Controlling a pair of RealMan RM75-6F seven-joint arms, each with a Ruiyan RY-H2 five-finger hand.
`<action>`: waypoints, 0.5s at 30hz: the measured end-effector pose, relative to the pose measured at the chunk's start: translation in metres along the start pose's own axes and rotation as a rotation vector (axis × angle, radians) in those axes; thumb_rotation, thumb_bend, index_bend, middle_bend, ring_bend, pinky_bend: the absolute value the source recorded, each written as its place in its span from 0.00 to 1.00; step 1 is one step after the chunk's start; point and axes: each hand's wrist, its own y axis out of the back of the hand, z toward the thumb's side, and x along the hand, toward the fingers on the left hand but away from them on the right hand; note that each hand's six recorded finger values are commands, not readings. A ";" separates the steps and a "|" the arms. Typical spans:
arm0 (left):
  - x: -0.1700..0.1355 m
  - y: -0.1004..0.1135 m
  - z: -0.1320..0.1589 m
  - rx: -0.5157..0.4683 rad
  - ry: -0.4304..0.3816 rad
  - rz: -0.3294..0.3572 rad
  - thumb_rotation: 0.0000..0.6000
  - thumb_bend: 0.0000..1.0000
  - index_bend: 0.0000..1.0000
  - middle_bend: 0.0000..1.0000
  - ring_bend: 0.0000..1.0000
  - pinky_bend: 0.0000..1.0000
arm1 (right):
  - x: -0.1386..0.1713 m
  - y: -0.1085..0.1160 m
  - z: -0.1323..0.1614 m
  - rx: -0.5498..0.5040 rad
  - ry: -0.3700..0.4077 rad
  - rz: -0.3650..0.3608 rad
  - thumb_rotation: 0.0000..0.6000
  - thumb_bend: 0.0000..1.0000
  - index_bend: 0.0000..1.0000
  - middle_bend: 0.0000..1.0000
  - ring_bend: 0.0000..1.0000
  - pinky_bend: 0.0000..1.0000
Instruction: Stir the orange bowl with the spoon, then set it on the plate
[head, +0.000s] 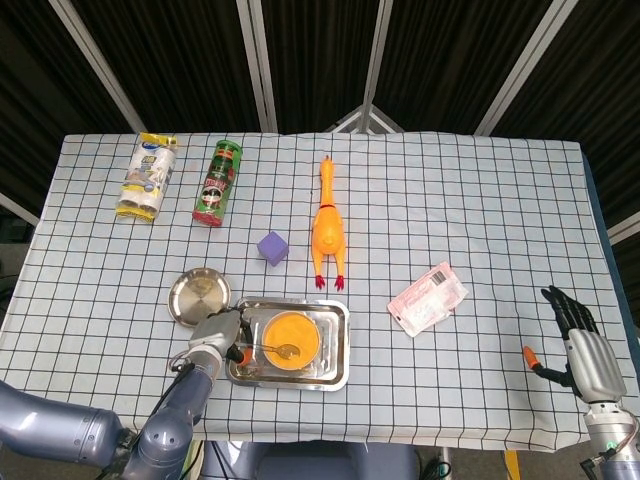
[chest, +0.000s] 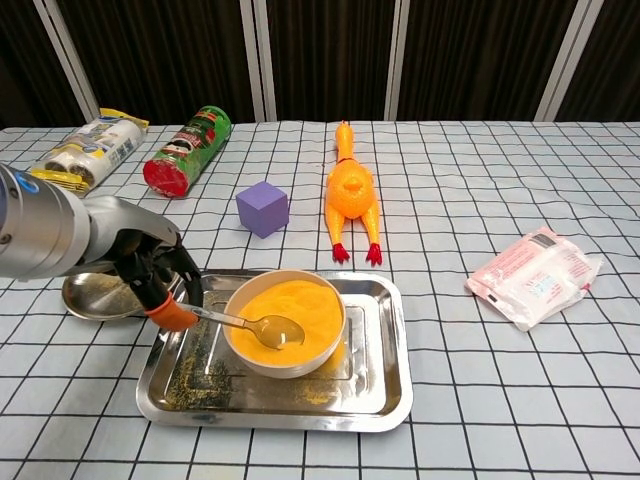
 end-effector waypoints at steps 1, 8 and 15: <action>0.000 0.001 0.000 -0.001 0.002 0.000 1.00 0.58 0.49 0.03 0.00 0.00 | 0.000 0.000 0.000 0.000 0.000 0.000 1.00 0.40 0.00 0.00 0.00 0.00; -0.004 0.004 0.001 -0.015 -0.017 -0.004 1.00 0.51 0.38 0.00 0.00 0.00 | 0.000 0.000 0.000 -0.002 -0.001 -0.001 1.00 0.40 0.00 0.00 0.00 0.00; -0.006 0.013 -0.005 -0.018 -0.018 0.007 1.00 0.47 0.32 0.00 0.00 0.00 | 0.000 0.000 0.001 -0.001 0.002 0.001 1.00 0.40 0.00 0.00 0.00 0.00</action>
